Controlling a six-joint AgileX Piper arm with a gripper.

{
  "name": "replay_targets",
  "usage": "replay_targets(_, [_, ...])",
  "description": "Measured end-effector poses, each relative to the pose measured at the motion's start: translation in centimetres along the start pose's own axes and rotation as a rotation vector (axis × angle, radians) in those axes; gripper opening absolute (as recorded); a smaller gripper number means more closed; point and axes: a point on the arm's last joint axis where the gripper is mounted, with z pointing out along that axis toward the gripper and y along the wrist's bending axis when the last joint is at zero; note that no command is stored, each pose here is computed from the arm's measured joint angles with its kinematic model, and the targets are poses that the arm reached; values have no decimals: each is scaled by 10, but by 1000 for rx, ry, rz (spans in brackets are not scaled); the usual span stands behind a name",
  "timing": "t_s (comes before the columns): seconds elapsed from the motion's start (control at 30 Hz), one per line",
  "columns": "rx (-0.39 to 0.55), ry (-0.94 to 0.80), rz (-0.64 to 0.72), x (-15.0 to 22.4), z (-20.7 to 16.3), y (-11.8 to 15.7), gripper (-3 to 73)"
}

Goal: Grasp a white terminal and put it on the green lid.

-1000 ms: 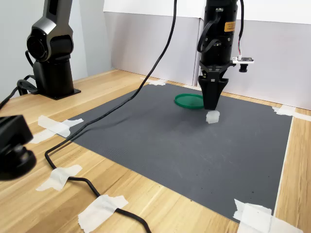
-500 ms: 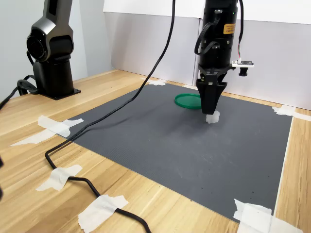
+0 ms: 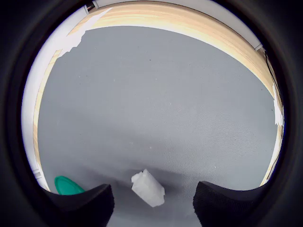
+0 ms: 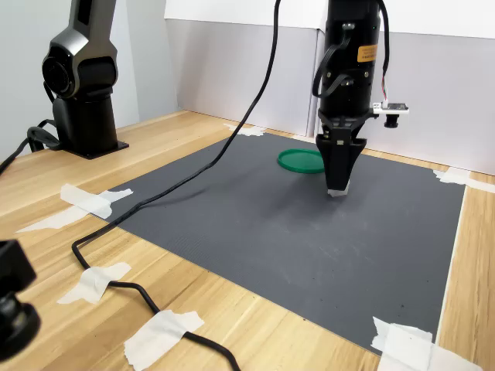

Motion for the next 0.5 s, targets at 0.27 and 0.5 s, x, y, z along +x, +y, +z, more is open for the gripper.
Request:
replay_targets(0.27, [-5, 18, 0, -1, 14, 0, 703])
replay_targets(0.5, [-4, 12, -7, -2, 18, 0, 702])
